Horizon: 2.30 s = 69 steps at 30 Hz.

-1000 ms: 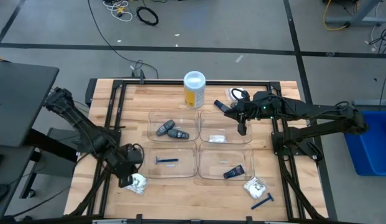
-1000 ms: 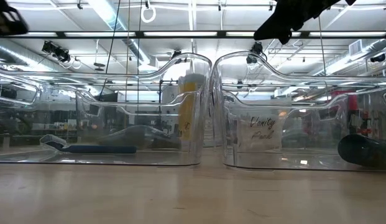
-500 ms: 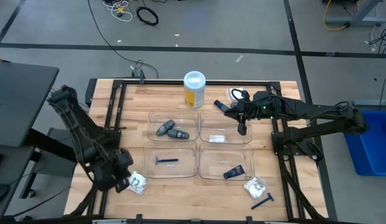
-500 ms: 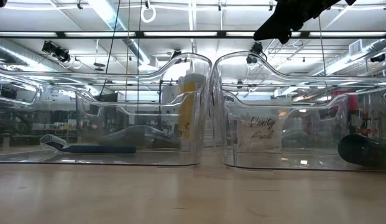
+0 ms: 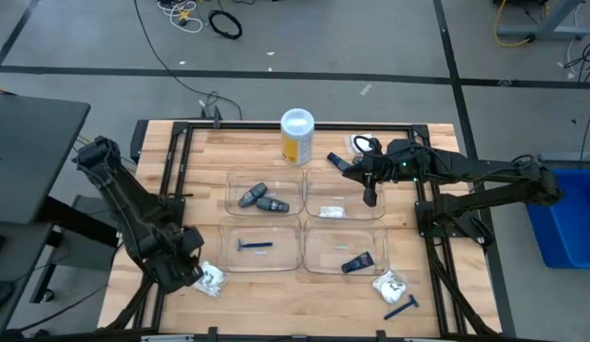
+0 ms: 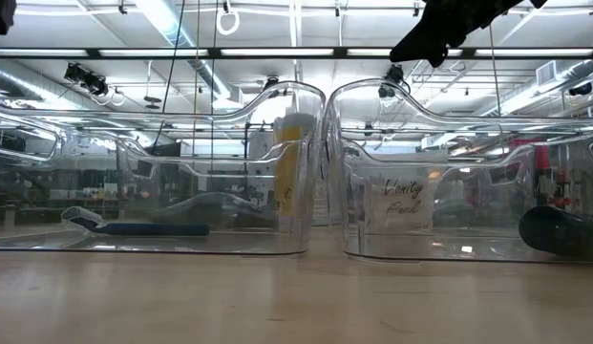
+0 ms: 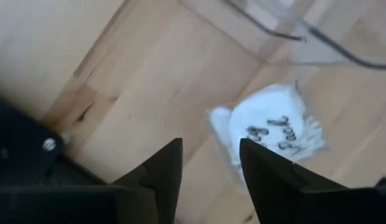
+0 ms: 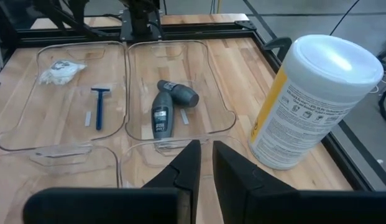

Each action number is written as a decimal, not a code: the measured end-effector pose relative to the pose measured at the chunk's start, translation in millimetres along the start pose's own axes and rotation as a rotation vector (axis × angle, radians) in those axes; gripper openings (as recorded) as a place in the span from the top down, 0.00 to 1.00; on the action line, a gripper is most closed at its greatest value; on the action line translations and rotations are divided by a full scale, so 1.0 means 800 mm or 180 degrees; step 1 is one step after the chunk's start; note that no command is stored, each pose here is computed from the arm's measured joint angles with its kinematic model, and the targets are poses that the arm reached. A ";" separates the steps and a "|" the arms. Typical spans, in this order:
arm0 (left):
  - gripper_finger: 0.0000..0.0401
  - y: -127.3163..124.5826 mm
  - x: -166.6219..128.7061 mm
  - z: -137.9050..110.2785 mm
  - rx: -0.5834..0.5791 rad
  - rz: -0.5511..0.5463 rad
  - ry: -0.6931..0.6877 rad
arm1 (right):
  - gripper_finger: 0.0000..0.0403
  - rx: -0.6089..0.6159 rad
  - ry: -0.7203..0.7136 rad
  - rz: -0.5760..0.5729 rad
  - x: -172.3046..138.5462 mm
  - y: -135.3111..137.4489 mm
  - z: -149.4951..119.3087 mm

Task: Pick & Place Travel size toiletries
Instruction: Put the transparent vanity pack into the top right transparent bin

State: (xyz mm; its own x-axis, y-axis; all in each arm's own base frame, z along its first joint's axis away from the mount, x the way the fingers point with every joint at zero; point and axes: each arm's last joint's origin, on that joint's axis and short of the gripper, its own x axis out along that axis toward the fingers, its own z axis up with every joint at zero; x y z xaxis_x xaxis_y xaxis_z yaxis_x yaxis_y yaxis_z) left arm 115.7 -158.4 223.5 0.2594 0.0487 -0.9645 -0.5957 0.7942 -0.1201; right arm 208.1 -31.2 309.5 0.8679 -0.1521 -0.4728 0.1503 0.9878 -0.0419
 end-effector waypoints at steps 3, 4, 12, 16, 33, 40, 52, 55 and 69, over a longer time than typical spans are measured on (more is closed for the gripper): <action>0.54 0.004 0.009 -0.002 0.0010 0.0041 -0.0010 | 0.88 0.0000 0.0000 -0.0001 0.000 0.000 0.000; 0.54 0.004 0.013 -0.003 0.0014 0.0008 -0.0006 | 0.88 -0.0001 0.0001 0.0000 0.000 0.000 0.000; 0.53 -0.001 0.046 -0.013 -0.0019 -0.0492 0.0106 | 0.88 0.0000 0.0001 -0.0001 0.000 0.000 0.000; 0.54 -0.004 0.055 -0.015 -0.0048 -0.0686 0.0105 | 0.88 0.0000 0.0001 0.0000 0.000 0.000 0.000; 0.54 0.021 0.056 -0.014 0.0666 -0.0120 0.0068 | 0.88 0.0177 0.0105 0.0001 0.006 0.001 -0.012; 0.57 0.028 0.049 -0.010 0.0757 -0.0092 -0.0025 | 0.88 0.0176 0.0181 0.0000 0.010 0.001 -0.022; 0.65 0.031 0.031 -0.001 0.0648 -0.0429 -0.0447 | 0.88 0.0390 0.0193 -0.0005 0.010 0.001 -0.023; 0.66 0.035 0.029 -0.001 0.0716 -0.0401 -0.0433 | 0.88 0.0448 0.0193 -0.0008 0.010 0.001 -0.023; 0.63 0.053 0.056 -0.013 0.0874 -0.1089 -0.0066 | 0.88 0.0510 0.0193 -0.0010 0.010 0.001 -0.023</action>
State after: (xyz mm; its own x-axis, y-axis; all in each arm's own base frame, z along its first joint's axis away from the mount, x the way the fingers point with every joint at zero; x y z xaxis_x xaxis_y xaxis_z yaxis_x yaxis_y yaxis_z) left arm 94.1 -129.1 172.6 0.4234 -0.2352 -0.8748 -0.2494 0.8981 -0.3622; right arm 206.6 -31.0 289.2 0.8379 -0.1481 -0.5254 0.2308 0.9683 0.0952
